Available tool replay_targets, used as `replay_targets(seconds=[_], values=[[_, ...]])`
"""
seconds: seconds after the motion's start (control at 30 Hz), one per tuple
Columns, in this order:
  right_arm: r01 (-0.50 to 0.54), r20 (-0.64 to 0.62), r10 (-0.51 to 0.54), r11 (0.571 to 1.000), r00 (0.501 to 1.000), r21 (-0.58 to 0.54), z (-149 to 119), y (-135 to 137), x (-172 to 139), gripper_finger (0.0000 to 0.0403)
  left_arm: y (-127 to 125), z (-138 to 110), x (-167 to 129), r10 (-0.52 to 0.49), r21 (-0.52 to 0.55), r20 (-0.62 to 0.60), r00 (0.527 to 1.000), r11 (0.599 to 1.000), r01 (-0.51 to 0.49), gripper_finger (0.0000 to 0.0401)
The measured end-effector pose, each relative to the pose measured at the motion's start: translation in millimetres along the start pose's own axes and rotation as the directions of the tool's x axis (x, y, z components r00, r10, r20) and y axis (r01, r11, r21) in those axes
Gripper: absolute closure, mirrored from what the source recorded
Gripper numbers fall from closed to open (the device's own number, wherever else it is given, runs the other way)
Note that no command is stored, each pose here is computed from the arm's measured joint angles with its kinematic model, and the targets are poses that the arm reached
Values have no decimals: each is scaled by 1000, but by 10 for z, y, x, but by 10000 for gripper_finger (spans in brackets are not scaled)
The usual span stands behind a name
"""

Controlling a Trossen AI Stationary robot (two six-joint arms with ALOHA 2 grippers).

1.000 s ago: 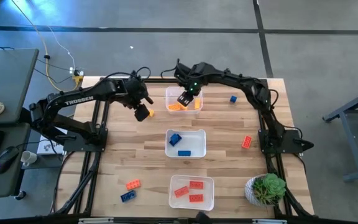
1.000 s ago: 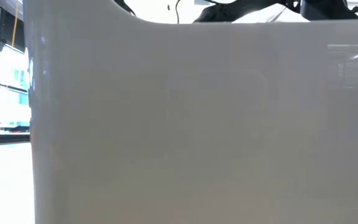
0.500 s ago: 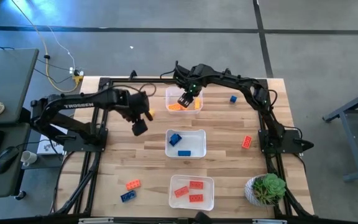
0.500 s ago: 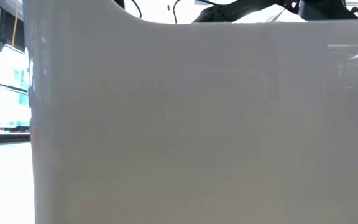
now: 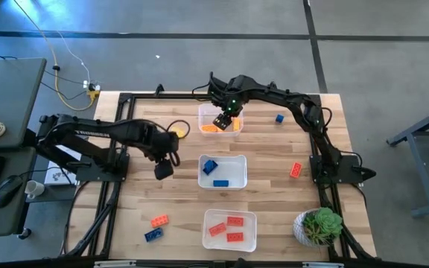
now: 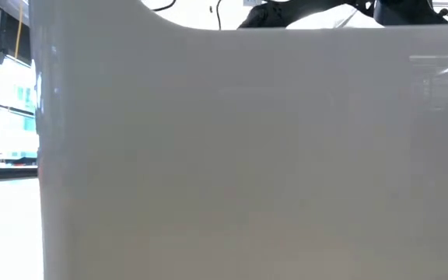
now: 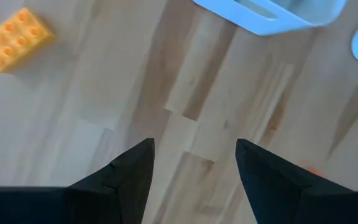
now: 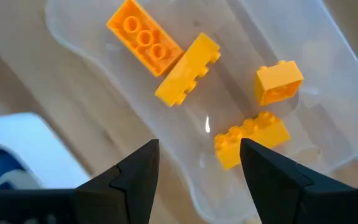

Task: Sort & place blocks by color
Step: Put the orange game piece into the bottom white bin

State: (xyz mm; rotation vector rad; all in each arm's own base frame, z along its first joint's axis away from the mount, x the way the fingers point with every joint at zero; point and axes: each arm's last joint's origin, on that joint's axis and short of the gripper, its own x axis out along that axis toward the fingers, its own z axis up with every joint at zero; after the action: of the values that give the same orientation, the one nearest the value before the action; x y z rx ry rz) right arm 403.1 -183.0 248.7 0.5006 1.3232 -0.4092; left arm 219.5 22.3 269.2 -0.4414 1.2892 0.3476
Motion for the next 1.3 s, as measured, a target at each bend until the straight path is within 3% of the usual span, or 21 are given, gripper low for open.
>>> replay_targets(seconds=[0.57, 0.93, 1.3], values=[[-28, 125, 41, 994, 991, -105, -34, 526, -724, 192, -556, -355, -10, -11, 41, -2, 1000, 999, 11, 188], [-40, 75, 42, 999, 996, -27, -260, 888, -804, 192, -770, -567, -29, -67, 47, -54, 996, 996, 69, 187], [-55, 13, 56, 996, 998, -73, -590, 1471, -782, 192, -933, -664, 73, -41, 60, -82, 996, 997, 46, 162]])
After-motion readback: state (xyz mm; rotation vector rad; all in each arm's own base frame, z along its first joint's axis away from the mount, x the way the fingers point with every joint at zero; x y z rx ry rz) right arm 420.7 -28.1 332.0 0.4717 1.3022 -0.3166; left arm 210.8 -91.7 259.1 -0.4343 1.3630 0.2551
